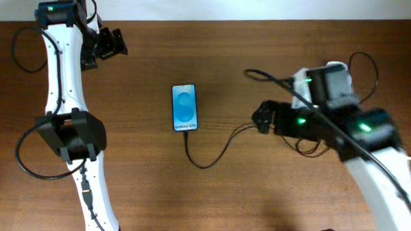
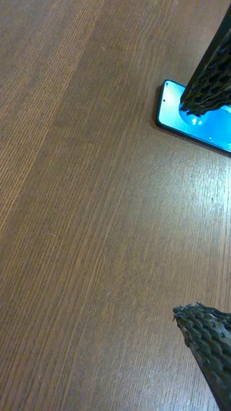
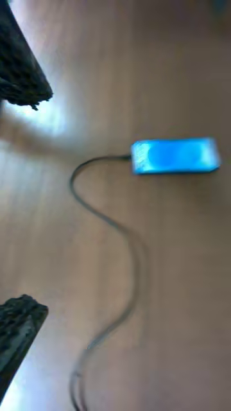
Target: Plug charger to phone and switch on socket
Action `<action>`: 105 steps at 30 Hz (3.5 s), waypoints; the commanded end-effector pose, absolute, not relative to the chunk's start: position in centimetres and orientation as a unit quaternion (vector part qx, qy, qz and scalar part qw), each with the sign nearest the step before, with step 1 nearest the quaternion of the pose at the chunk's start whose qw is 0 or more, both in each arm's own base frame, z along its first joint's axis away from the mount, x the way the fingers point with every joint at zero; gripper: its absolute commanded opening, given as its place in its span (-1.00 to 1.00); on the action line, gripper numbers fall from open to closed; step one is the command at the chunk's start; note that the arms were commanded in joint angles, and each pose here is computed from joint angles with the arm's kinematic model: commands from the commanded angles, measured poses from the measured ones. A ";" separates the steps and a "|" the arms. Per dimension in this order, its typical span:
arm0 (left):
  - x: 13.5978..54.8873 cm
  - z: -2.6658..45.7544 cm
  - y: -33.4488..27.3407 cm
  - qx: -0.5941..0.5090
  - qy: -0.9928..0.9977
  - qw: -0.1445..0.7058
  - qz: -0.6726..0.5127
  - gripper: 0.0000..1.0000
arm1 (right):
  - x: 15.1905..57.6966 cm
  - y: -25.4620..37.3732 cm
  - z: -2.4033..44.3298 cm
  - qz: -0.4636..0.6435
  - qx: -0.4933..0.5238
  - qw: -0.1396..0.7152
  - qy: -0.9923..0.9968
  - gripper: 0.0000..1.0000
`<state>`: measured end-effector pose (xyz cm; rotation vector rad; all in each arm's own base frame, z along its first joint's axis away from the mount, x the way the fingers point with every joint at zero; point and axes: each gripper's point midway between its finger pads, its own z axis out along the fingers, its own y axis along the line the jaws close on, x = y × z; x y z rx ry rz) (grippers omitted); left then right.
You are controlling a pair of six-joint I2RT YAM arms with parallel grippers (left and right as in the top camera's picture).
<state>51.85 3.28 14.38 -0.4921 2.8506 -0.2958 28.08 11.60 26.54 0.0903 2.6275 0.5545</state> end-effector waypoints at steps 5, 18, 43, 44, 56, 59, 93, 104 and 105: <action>52.0 14.7 3.4 -0.171 0.972 0.122 -0.101 0.99 | 25.2 -1.8 36.7 0.096 0.163 0.366 0.911 0.97; 52.0 14.7 3.4 -0.171 0.972 0.122 -0.101 0.99 | 29.1 -20.1 25.9 0.136 0.379 0.243 0.883 0.97; 52.0 14.7 3.4 -0.171 0.972 0.122 -0.101 0.99 | 37.2 -30.3 18.4 0.098 0.400 0.302 0.860 0.97; 52.0 14.7 3.4 -0.171 0.972 0.122 -0.101 0.99 | 37.9 -30.2 17.5 0.101 0.392 0.297 0.865 0.97; 52.0 14.7 3.4 -0.171 0.972 0.122 -0.101 0.99 | 42.5 -27.4 9.7 0.114 0.353 0.243 0.896 0.97; 52.0 14.7 3.4 -0.171 0.972 0.122 -0.101 0.99 | 43.2 -26.3 8.2 0.115 0.327 0.232 0.909 0.97; 52.0 14.7 3.4 -0.171 0.973 0.122 -0.100 0.99 | 45.1 -21.7 0.3 0.067 0.278 0.148 0.947 0.97; 52.0 14.7 3.4 -0.171 0.973 0.122 -0.100 0.99 | 44.8 -21.5 0.2 0.070 0.279 0.139 0.948 0.97; 52.0 14.7 3.4 -0.171 0.973 0.122 -0.100 0.99 | 44.7 -21.4 0.2 0.070 0.279 0.138 0.948 0.97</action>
